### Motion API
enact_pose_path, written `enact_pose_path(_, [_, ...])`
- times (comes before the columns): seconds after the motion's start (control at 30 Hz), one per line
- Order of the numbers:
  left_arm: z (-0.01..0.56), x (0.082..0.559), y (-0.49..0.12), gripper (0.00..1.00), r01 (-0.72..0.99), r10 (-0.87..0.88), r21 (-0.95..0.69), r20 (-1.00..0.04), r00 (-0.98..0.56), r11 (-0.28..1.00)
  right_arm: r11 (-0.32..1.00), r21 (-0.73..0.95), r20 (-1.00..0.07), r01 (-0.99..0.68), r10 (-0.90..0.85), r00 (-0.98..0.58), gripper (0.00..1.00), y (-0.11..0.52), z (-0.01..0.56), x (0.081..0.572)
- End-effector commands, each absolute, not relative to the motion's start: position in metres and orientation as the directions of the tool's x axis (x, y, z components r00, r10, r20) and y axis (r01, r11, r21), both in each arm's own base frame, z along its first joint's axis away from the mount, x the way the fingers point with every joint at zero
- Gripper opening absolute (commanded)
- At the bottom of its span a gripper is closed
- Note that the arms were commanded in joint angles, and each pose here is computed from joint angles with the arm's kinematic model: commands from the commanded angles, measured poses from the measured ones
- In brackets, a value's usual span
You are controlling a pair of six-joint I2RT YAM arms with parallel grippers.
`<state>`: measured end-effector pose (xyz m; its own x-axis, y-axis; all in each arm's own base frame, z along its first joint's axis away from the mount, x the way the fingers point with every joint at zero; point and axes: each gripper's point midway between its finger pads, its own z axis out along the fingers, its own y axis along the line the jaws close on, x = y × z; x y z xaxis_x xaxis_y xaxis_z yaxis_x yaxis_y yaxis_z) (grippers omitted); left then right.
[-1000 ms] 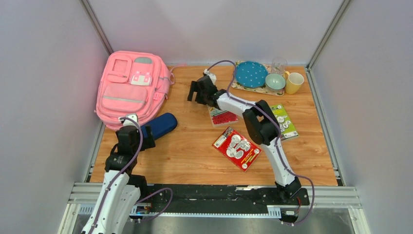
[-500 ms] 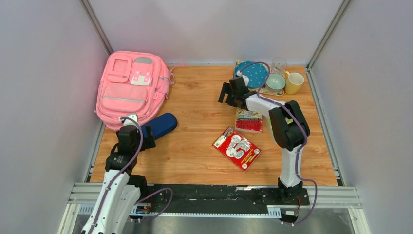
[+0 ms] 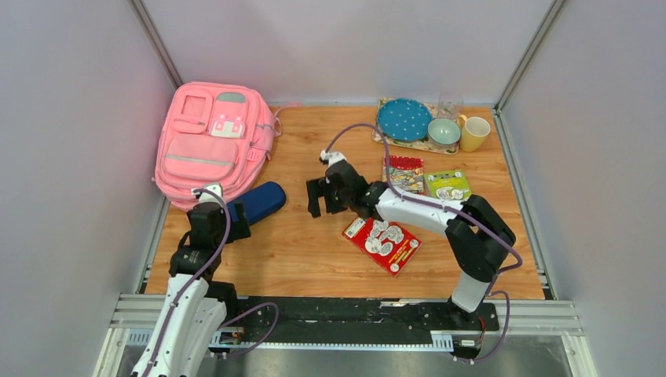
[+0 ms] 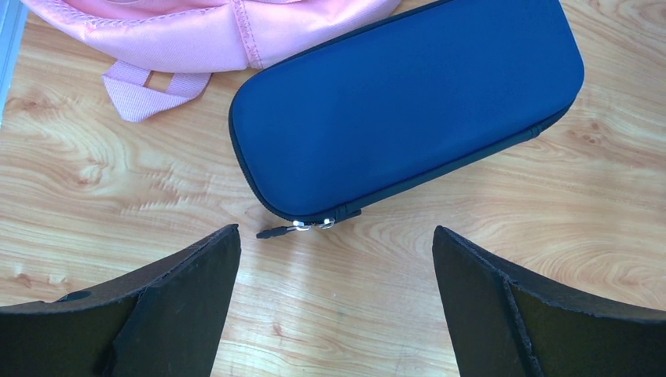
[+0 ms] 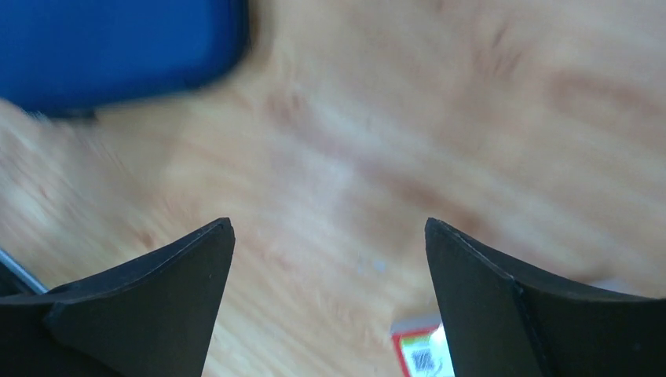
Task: Pack the student bag
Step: Adjust the book at the center of the board.
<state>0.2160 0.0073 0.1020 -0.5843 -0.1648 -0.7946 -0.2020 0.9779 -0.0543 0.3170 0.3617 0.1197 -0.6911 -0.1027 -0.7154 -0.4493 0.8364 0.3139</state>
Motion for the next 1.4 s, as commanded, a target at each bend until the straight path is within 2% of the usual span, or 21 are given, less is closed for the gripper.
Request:
enact_pose_path(0.0, [0.115,0.220,0.010,0.99,-0.211,-0.168,-0.060,-0.823,-0.543,0.976,0.827,0.349,-0.642,-0.440,-0.131,-0.756,0.95,0.363,0.087,0.262])
enact_pose_path(0.17, [0.115,0.221,0.009,0.99,-0.205,-0.167,-0.062,-0.822,-0.544,0.977,0.817,0.388,-0.605,-0.426,-0.122,-0.787,0.95,0.359,0.073,0.226])
enact_pose_path(0.3, [0.115,0.221,0.008,0.98,-0.202,-0.167,-0.065,-0.821,-0.546,0.977,0.840,0.374,-0.591,-0.394,-0.111,-0.799,0.95,0.350,0.062,0.218])
enact_pose_path(0.5, [0.113,0.220,0.007,0.99,-0.199,-0.168,-0.067,-0.818,-0.550,0.978,0.953,0.192,-0.591,-0.234,-0.078,-0.803,0.96,0.298,0.034,0.236])
enact_pose_path(0.93, [0.114,0.220,0.006,0.99,-0.195,-0.170,-0.072,-0.818,-0.550,0.978,0.989,0.149,-0.588,0.000,0.089,-0.804,0.96,0.179,0.025,0.255])
enact_pose_path(1.1, [0.114,0.220,0.006,0.98,-0.194,-0.169,-0.071,-0.819,-0.549,0.978,0.979,0.181,-0.616,0.095,0.188,-0.765,0.96,0.145,0.044,0.267])
enact_pose_path(1.27, [0.114,0.220,0.006,0.99,-0.195,-0.170,-0.072,-0.818,-0.550,0.978,0.945,0.326,-0.674,-0.024,0.214,-0.707,0.96,0.183,0.090,0.265])
enact_pose_path(1.37, [0.114,0.220,0.007,0.99,-0.201,-0.171,-0.070,-0.818,-0.548,0.977,0.900,0.407,-0.726,-0.156,0.215,-0.653,0.95,0.229,0.123,0.258])
